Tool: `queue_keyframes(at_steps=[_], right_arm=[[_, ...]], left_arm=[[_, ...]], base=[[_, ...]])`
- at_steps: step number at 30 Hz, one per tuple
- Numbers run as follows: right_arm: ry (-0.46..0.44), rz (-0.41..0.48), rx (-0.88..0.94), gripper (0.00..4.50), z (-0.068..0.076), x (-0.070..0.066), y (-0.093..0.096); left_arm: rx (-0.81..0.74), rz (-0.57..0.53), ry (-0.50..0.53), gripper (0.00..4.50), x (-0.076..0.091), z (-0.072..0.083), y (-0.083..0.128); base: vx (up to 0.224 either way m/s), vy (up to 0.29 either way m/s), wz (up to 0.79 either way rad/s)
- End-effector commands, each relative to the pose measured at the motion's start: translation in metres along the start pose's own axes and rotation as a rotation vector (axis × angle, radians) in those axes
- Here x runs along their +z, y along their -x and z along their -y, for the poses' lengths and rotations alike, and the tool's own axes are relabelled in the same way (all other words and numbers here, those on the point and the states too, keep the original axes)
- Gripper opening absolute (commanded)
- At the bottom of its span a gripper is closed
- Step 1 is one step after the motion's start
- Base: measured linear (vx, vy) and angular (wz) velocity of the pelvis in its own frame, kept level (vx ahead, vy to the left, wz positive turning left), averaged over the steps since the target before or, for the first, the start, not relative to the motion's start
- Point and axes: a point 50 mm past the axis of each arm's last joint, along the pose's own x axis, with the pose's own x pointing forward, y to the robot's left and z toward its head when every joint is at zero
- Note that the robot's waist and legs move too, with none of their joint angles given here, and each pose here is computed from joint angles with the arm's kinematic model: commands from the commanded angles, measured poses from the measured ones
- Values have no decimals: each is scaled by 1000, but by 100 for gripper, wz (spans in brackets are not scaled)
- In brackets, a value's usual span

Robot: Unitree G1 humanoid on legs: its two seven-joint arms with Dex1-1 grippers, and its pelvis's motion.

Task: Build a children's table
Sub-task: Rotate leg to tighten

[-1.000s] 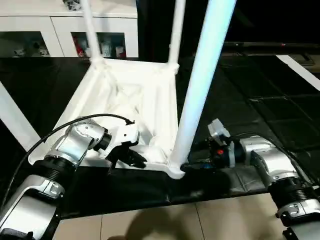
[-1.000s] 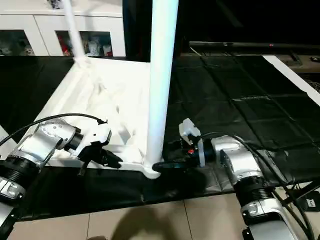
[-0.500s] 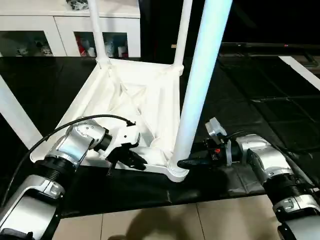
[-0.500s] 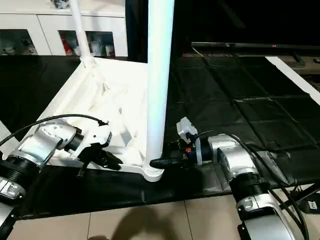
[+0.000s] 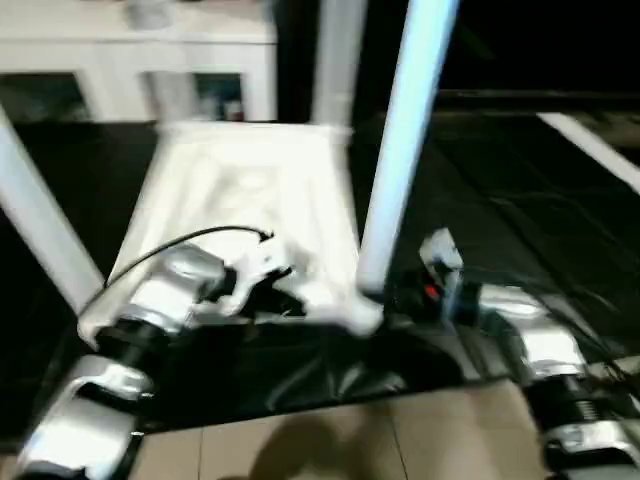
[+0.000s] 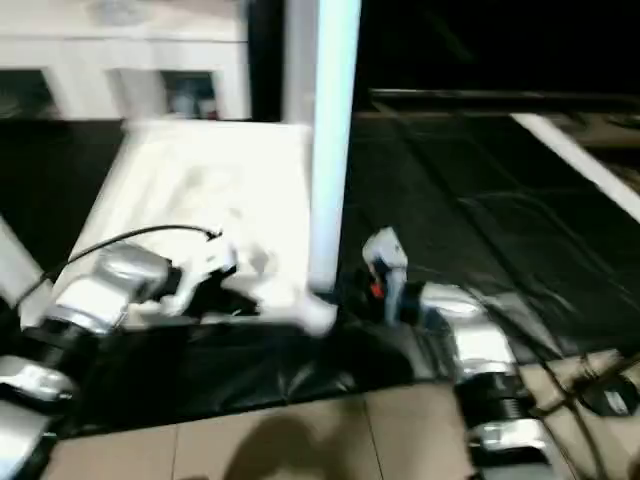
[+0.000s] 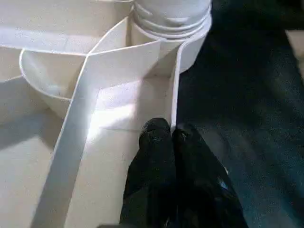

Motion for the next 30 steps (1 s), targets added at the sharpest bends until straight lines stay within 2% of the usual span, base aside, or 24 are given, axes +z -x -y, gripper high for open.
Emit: queue_keyframes(at_steps=[1,3,4,6,10,12,14,17,21,22,25,26,30], right_arm=[[-68,-69,61,197,-31,-15,-39],[-124,-107,-100,197,-35,-15,-60],[-128,-114,-135,197,-35,-14,-65],[-110,-139,-187,197,-33,-12,-70],[-115,-121,-222,197,-33,-7,-73],[-104,-118,-221,251,-34,-6,-73],[-107,-106,-212,266,-35,-5,-74],[-75,-99,-177,305,-36,-6,-71],[-34,-80,-112,332,-31,-5,-60],[-32,-71,-96,352,-29,-4,-55],[-31,-52,-69,364,-21,-1,-42],[-17,-51,-45,385,-17,0,-36],[40,-63,68,418,-9,5,-17]], left_arm=[[6,128,13,0,31,13,-32],[88,175,69,0,46,14,-47],[100,186,81,0,50,15,-50],[122,191,86,0,54,16,-52],[128,183,75,0,55,17,-52],[125,180,70,0,54,17,-52],[120,176,48,0,53,18,-50],[84,172,23,0,48,19,-46],[49,147,2,0,40,18,-36],[33,139,-16,0,37,18,-33],[-24,121,-67,0,31,19,-25],[-52,110,-88,0,28,19,-21],[-120,78,-121,0,20,17,-7]], base=[[0,0,0],[0,0,0],[0,0,0],[0,0,0],[0,0,0],[0,0,0],[0,0,0],[0,0,0],[0,0,0],[0,0,0],[0,0,0],[0,0,0],[0,0,0]])
